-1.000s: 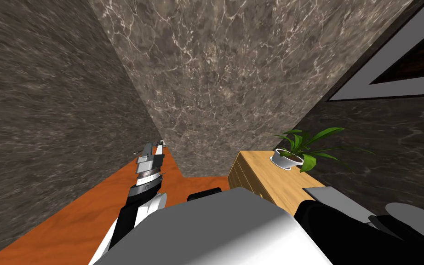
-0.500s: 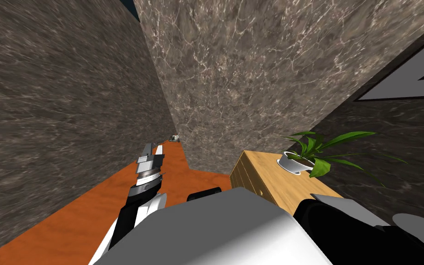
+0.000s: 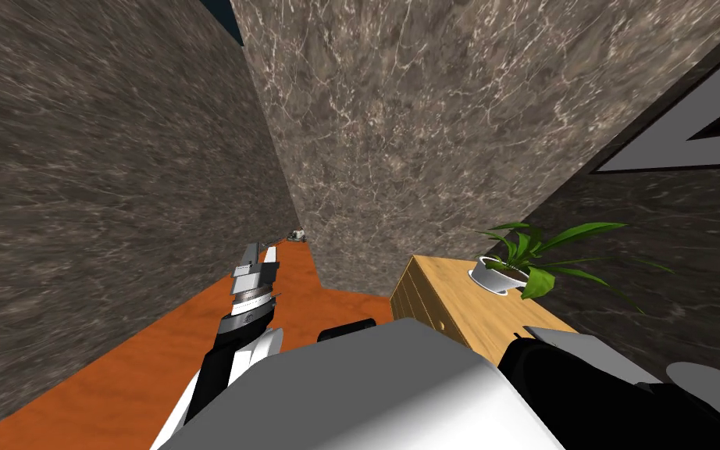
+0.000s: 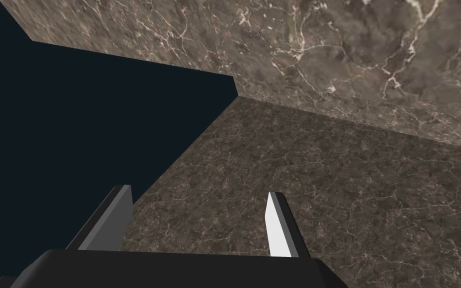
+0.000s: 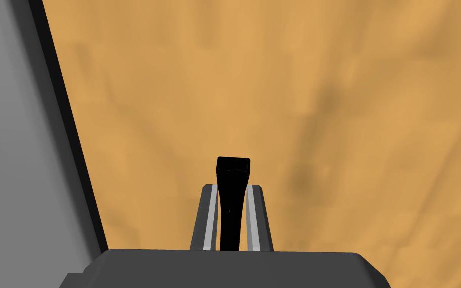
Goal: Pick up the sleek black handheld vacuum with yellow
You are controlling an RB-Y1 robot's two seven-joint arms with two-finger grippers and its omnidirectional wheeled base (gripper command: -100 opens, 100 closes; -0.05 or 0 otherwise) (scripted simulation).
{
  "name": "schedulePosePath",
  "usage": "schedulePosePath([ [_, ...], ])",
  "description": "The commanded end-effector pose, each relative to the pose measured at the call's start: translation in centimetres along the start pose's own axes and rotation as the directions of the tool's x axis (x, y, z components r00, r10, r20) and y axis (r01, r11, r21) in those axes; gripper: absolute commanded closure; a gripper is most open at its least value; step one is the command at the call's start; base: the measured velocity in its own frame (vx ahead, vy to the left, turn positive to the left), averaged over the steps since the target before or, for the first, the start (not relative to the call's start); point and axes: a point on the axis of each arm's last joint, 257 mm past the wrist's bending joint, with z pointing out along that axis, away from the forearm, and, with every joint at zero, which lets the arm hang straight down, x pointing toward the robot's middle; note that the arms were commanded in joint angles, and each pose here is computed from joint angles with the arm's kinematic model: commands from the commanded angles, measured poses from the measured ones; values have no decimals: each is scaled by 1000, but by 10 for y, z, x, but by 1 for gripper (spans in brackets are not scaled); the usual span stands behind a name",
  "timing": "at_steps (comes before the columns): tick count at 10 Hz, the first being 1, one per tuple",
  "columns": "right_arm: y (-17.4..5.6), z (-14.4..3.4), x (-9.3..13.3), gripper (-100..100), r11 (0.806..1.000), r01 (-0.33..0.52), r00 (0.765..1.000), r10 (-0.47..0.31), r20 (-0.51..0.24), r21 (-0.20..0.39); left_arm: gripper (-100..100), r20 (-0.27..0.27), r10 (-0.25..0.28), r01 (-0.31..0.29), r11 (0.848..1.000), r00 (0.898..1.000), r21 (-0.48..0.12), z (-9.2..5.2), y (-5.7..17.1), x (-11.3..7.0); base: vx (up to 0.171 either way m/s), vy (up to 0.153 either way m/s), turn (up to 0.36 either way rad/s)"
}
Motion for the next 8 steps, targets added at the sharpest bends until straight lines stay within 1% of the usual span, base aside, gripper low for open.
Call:
schedulePosePath([
  [1, 0, 0, 0, 0, 1000, 0, 1000, 0, 0, 0, 0, 0, 0, 0, 1000, 1000, 0, 0, 0, 0, 0, 0, 0],
  [2, 0, -4, -3, 100, 1000, 23, 1000, -23, -1, 1, 0, 0, 0, 0, 1000, 1000, 0, 0, 0, 0, 75, -16, -218],
  [3, -1, -7, -5, 100, 999, 40, 999, -40, -2, 2, 0, 0, 0, 0, 1000, 1000, 0, 0, 0, 0, 132, -13, -277],
  [4, -1, -13, -10, 100, 997, 76, 997, -76, -3, 5, 0, 0, 0, 0, 1000, 1000, 0, 0, 0, 0, 172, -3, -367],
  [6, -1, -25, -20, 100, 989, 148, 989, -147, -6, 10, 0, 0, 0, 0, 1000, 1000, 0, 0, 0, 0, 215, -2, -368],
  [7, -2, -21, -17, 100, 993, 122, 993, -122, -6, 9, 0, 0, 0, 0, 1000, 1000, 0, 0, 0, 0, 93, 1, -71],
  [8, -2, -21, -17, 0, 992, 127, 992, -127, -8, 8, 0, 0, 0, 0, 1000, 1000, 0, 0, 0, 0, 15, 3, 15],
])
